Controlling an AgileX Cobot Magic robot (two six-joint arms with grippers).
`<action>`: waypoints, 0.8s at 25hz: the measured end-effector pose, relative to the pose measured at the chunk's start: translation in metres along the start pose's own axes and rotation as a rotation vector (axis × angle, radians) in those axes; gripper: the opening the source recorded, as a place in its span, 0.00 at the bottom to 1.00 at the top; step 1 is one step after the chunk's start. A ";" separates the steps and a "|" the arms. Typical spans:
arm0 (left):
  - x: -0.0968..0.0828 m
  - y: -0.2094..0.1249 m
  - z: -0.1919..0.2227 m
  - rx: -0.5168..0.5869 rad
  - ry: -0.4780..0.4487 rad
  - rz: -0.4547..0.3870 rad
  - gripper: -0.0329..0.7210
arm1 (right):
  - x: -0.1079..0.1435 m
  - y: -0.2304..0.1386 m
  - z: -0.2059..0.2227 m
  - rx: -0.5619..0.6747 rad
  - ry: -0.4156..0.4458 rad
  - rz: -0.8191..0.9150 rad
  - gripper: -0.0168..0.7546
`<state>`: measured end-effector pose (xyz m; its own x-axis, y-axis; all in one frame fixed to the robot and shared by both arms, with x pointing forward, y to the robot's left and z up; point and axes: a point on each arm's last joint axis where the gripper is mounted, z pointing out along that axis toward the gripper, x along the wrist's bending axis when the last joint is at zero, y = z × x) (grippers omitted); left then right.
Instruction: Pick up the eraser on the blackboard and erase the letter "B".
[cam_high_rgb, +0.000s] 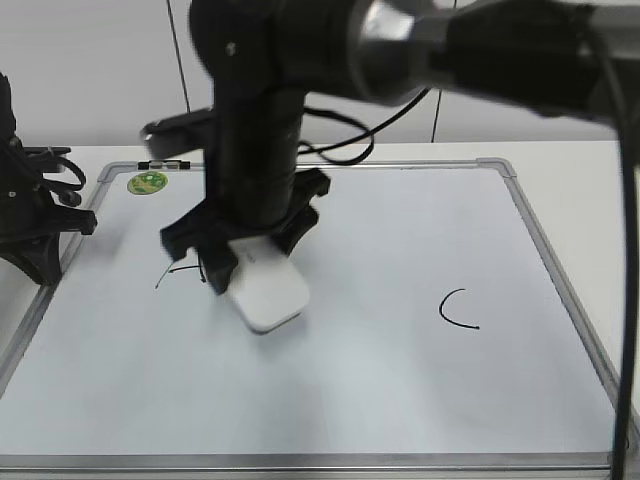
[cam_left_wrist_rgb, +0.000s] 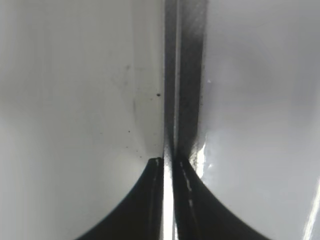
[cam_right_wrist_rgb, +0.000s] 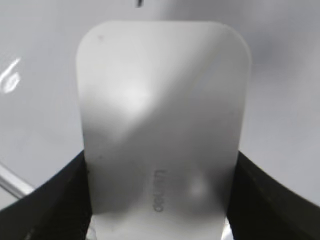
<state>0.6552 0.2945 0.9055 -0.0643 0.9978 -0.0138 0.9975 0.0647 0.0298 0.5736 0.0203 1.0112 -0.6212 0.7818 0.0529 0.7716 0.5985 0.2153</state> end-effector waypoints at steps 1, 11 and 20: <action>0.000 0.000 0.000 0.000 0.000 0.000 0.08 | -0.015 0.001 -0.006 -0.014 -0.015 0.031 0.70; 0.000 0.000 0.000 0.000 0.000 0.000 0.08 | -0.148 -0.024 -0.031 -0.019 -0.109 0.320 0.70; 0.000 0.000 0.000 0.000 0.000 0.000 0.08 | -0.227 -0.075 -0.031 0.069 -0.164 0.521 0.70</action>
<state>0.6552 0.2945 0.9055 -0.0643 0.9978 -0.0138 0.9975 0.0647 0.0298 0.6521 -0.2074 1.0128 -0.1291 0.9915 -0.0183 0.9820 0.1304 0.1366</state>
